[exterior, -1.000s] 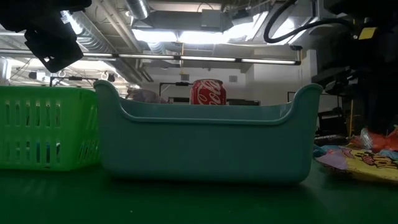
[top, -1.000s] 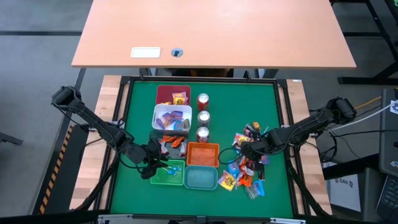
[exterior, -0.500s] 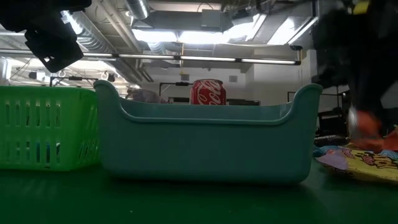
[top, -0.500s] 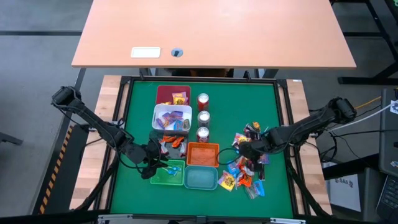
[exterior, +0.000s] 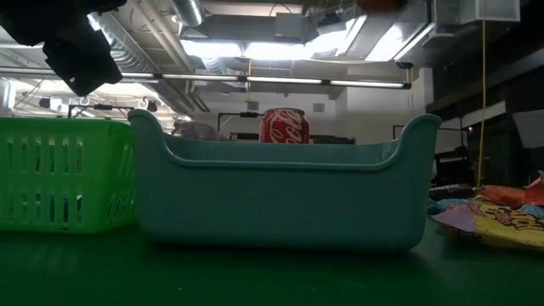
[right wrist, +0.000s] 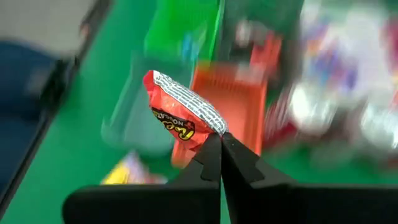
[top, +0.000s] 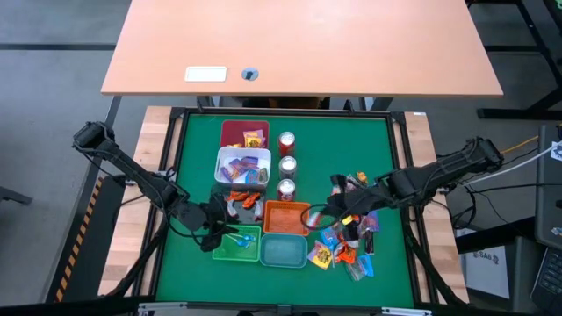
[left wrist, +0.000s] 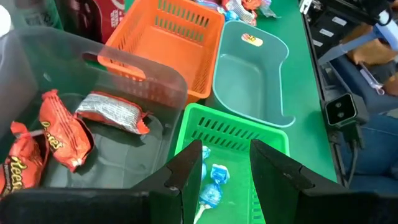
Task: Sort candy
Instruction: Put the orange chocolate into the black bin, then put the yellow candy into the red bin
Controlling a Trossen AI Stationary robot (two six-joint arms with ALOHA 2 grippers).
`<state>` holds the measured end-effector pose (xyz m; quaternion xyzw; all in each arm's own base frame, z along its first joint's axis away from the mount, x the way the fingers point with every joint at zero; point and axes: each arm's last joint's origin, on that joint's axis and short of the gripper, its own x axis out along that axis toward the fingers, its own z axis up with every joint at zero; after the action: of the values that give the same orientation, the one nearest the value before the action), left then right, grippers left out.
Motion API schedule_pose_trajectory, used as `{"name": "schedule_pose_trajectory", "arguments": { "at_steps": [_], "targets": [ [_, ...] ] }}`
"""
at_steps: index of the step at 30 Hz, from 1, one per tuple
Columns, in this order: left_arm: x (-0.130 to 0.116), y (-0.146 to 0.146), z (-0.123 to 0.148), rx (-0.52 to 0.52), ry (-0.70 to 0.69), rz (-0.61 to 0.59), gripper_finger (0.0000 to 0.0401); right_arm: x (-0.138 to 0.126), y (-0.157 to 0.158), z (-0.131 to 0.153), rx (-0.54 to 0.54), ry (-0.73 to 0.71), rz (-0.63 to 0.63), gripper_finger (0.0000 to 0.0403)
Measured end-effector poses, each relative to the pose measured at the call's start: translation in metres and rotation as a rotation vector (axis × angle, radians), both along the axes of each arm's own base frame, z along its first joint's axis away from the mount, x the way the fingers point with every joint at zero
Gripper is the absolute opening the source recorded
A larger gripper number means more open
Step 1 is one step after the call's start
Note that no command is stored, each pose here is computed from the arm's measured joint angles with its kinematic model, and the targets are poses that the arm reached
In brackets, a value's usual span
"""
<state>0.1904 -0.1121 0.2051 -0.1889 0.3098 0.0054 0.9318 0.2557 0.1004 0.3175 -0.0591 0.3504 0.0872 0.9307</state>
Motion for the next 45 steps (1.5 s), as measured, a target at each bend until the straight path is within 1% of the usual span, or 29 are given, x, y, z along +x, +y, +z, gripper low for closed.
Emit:
{"name": "schedule_pose_trajectory", "arguments": {
  "at_steps": [4,9,14,16,23,27,32,36,42,45],
  "targets": [
    [0.000,0.000,0.000,0.022,-0.006,-0.011,0.0124,0.018,0.001,0.013,-0.034,-0.221,0.038,0.0000],
    [0.002,0.000,0.002,0.071,-0.042,-0.030,0.0124,0.050,-0.001,0.005,-0.070,-0.346,0.037,0.0000],
    [0.007,-0.003,0.012,0.133,-0.164,-0.080,0.0124,0.083,-0.013,-0.018,-0.091,-0.370,0.018,0.0000],
    [0.009,-0.004,0.017,0.158,-0.220,-0.100,0.0124,0.095,-0.019,-0.028,-0.084,-0.375,0.010,0.0000],
    [0.014,-0.007,0.032,0.241,-0.388,-0.159,0.0124,0.126,-0.034,-0.064,-0.080,-0.378,-0.026,0.0000],
    [0.015,-0.008,0.035,0.277,-0.428,-0.176,0.0124,0.138,-0.040,-0.080,-0.083,-0.382,-0.049,0.0000],
    [0.015,-0.008,0.035,0.305,-0.433,-0.189,0.0124,0.148,-0.044,-0.097,-0.084,-0.389,-0.062,0.0004],
    [0.015,-0.008,0.035,0.305,-0.433,-0.189,0.0124,0.152,-0.045,-0.103,-0.083,-0.394,-0.066,0.0028],
    [0.015,-0.008,0.035,0.306,-0.430,-0.189,0.0124,0.153,-0.046,-0.106,-0.102,-0.381,-0.093,0.0101],
    [0.015,-0.008,0.035,0.307,-0.429,-0.188,0.0124,0.149,-0.046,-0.100,-0.108,-0.381,-0.103,0.0131]
  ]
}}
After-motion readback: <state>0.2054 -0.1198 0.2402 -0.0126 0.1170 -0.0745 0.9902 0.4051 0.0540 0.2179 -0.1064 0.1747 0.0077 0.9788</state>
